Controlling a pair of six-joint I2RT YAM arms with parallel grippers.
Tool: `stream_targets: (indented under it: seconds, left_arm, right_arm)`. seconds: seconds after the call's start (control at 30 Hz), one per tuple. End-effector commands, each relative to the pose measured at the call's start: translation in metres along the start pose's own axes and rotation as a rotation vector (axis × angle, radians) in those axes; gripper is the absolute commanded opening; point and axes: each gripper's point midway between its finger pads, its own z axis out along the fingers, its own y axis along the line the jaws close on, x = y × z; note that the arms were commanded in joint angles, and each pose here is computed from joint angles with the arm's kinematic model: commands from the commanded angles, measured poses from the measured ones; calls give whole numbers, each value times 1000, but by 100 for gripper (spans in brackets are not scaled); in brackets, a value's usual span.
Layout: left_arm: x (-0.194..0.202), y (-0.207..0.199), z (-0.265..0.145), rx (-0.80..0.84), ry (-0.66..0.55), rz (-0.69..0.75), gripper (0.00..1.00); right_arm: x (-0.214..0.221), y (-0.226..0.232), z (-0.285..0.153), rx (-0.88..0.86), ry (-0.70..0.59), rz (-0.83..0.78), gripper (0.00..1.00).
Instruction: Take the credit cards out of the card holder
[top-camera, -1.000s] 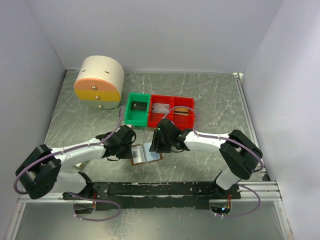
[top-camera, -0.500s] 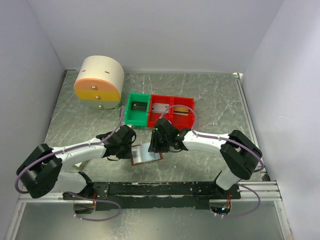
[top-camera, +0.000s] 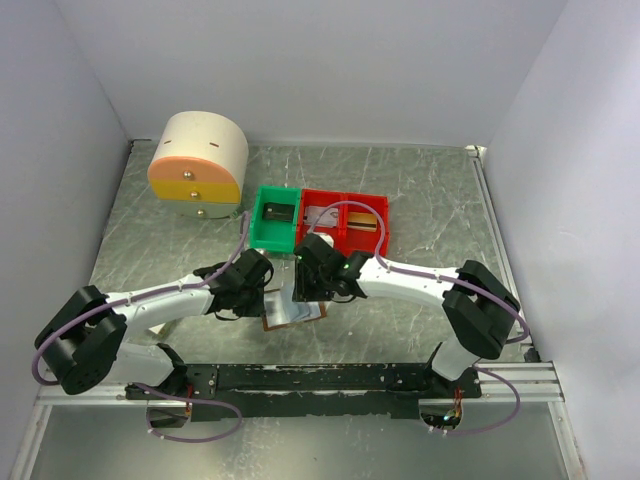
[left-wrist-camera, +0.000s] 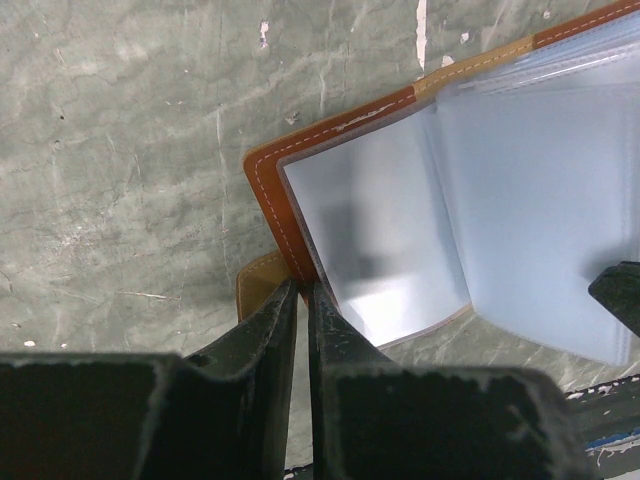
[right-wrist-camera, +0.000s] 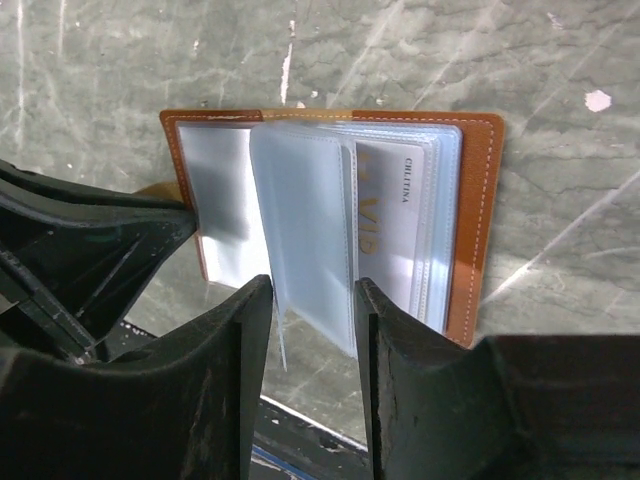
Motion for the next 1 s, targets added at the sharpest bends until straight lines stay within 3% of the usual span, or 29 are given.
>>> stream_targets:
  seconds: [0.0, 0.23, 0.97]
  left_arm:
    - [-7, -9, -2, 34, -14, 5, 19]
    - [-8, -9, -2, 34, -14, 6, 19]
    - [-10, -7, -5, 23, -26, -2, 19]
  right_arm:
    - [-4, -4, -2, 38, -21, -12, 40]
    - [-1, 33, -5, -168, -1, -6, 45]
    - [10, 79, -4, -441, 68, 8, 47]
